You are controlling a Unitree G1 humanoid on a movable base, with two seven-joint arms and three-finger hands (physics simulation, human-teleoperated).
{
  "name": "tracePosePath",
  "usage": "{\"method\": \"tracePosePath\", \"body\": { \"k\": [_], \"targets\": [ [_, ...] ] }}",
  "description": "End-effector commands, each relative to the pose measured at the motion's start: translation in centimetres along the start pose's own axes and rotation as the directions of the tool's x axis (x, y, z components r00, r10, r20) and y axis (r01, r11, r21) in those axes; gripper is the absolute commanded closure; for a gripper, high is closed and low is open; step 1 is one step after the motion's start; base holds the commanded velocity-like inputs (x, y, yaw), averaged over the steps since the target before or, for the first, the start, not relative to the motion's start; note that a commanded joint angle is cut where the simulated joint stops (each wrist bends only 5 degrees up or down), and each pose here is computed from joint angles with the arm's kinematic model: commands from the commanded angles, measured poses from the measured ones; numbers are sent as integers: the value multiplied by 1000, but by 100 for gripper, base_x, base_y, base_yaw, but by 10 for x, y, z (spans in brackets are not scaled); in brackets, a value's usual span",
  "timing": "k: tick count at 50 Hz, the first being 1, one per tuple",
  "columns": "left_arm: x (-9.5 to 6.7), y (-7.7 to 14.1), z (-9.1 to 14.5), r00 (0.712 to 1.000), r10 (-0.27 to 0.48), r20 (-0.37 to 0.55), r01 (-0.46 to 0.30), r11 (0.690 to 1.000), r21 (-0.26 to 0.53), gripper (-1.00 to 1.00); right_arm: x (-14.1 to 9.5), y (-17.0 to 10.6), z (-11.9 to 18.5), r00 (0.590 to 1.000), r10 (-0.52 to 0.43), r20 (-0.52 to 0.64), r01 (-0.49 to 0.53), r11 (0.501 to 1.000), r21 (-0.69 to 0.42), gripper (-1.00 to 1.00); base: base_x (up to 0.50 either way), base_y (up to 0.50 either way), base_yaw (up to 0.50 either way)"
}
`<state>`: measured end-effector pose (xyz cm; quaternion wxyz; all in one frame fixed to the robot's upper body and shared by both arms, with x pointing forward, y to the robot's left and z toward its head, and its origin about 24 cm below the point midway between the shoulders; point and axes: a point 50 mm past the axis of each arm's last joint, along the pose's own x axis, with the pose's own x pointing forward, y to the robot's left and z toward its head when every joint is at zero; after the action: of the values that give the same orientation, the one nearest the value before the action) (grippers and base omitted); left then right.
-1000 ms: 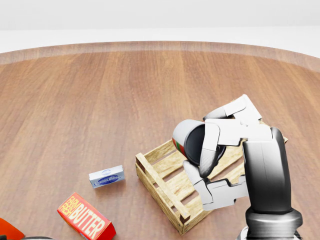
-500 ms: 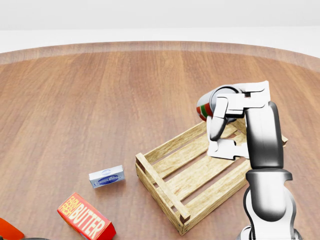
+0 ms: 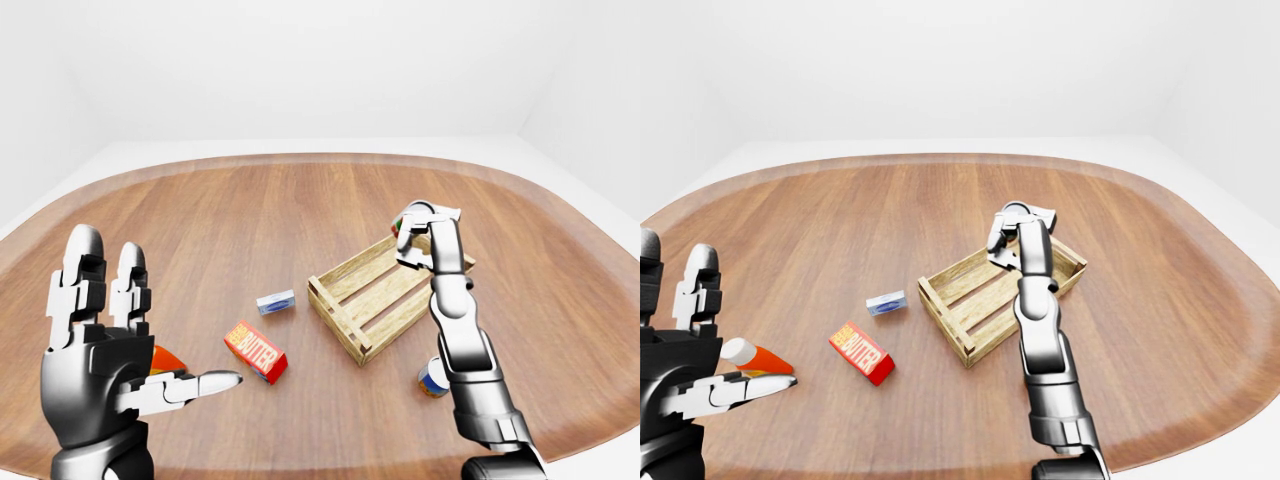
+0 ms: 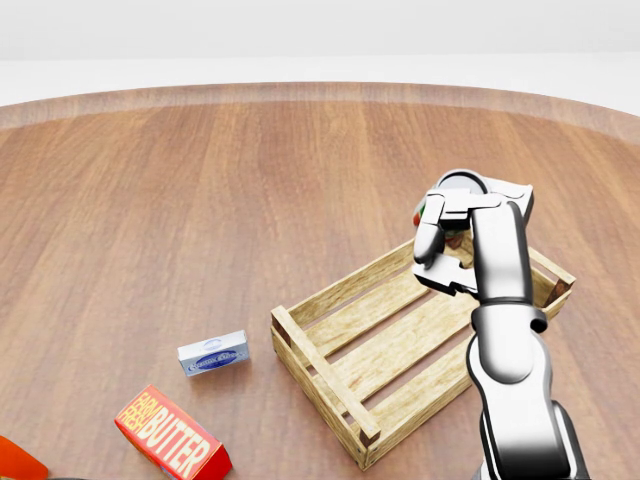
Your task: Pick up the tomato sauce, and put it in the wooden tray.
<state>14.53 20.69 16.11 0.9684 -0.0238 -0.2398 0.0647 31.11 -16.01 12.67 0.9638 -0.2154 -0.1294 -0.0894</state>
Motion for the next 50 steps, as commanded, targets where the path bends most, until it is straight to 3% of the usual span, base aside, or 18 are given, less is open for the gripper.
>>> {"method": "tracePosePath", "body": {
  "k": [1, 25, 35, 50],
  "targets": [
    [1, 1, 0, 1000, 1, 1, -1, 1000, 0, -100, 12, 9, -10, 998, 12, -57, -12, 1000, -5, 100, 0, 0, 0],
    [2, 2, 1, 1000, 6, 10, -6, 1000, 1, -100, 28, 33, -38, 978, 48, -202, -65, 995, -81, 100, 0, 0, 0],
    [1, 2, 2, 1000, 6, 14, -6, 1000, 1, -100, 27, 38, -71, 934, 41, -356, -91, 988, -124, 100, 0, 0, 0],
    [1, 3, 3, 1000, 8, 21, -8, 1000, 1, -100, 21, 39, -91, 894, 18, -448, -98, 983, -157, 100, 0, 0, 0]
  ]
}}
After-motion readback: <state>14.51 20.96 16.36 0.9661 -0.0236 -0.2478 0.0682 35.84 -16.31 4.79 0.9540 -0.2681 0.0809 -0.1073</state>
